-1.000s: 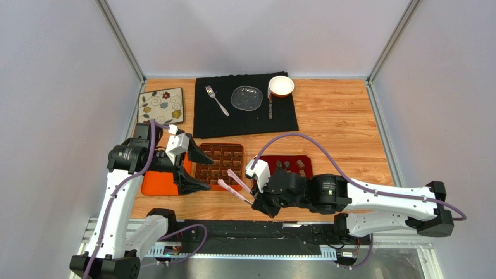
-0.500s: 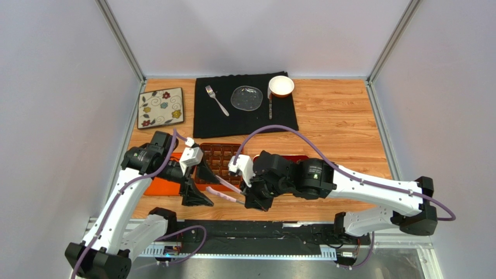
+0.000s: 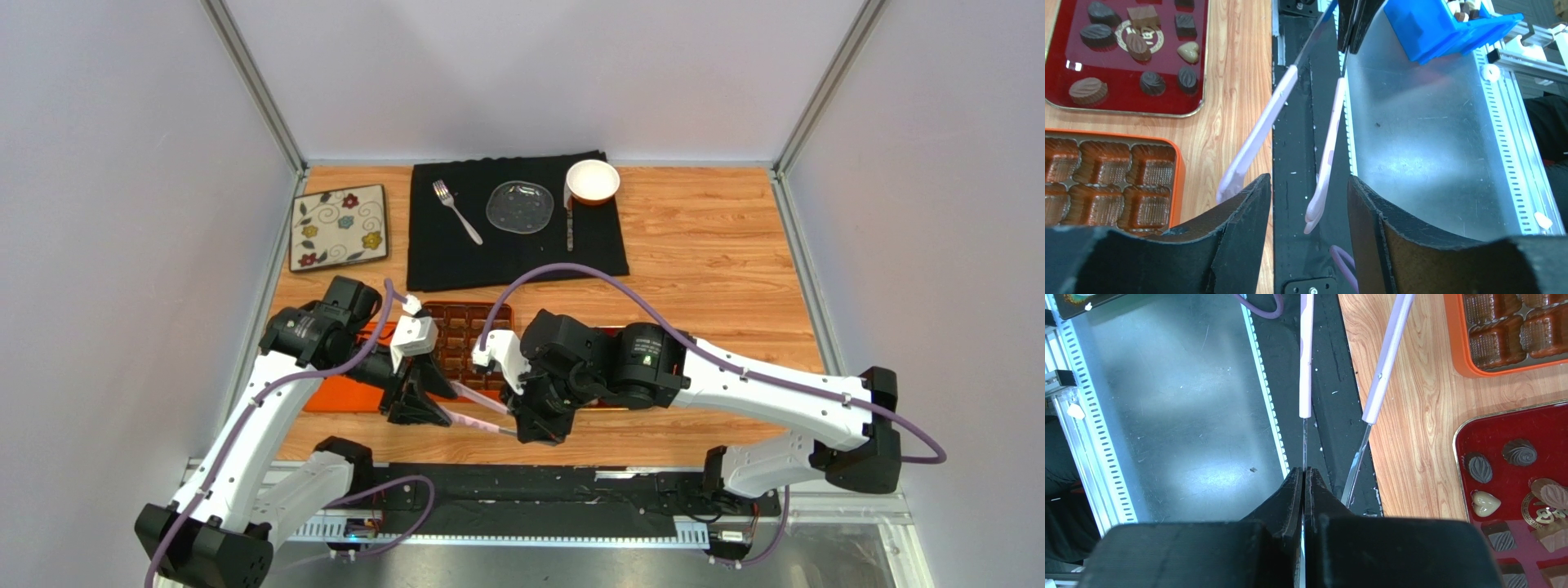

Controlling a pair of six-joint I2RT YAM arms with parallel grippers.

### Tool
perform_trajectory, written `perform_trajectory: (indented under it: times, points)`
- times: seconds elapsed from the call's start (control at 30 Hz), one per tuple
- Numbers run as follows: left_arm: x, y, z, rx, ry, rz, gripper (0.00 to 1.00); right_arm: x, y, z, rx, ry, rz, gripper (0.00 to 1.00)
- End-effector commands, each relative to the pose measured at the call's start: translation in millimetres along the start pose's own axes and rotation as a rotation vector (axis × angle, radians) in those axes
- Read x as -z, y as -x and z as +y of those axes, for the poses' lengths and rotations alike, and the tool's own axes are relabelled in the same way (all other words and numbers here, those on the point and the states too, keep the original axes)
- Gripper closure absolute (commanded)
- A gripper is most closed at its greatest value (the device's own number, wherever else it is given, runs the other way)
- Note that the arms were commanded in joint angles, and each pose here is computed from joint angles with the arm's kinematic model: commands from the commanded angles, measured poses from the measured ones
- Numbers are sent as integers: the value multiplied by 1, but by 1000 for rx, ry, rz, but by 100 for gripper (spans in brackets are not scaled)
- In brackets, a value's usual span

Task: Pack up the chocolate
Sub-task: Adjust the clamp.

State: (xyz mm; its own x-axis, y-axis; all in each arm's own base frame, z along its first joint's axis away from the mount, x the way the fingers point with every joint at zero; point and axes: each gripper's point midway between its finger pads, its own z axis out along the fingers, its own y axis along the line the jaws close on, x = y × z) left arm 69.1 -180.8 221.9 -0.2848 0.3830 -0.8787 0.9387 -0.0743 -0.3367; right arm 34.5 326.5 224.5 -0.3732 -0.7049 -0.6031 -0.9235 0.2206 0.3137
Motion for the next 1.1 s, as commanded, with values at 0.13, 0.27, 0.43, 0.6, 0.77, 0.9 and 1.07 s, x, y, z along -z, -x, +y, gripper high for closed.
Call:
perform_trajectory:
  times: [0.13,0.27,0.43,0.6,0.77,0.9,1.07]
  points:
    - [1,-11,-23,101,-48,59,48,11,22,8,40,43,-58,100]
    - [1,-13,-23,101,-45,74,67,12,25,8,45,46,-61,100]
    - [0,-14,-25,99,-57,87,95,13,29,2,47,21,-73,100]
    - [-2,-13,-29,90,-80,84,100,23,45,-8,52,-23,-147,100]
    - [-5,-5,-33,106,-120,38,100,42,71,-19,81,-93,-259,98]
    - [-9,3,-26,142,-134,-4,100,87,97,-28,117,-207,-487,24]
    - [-13,33,-13,159,-156,-96,100,138,97,-33,108,-282,-776,0]
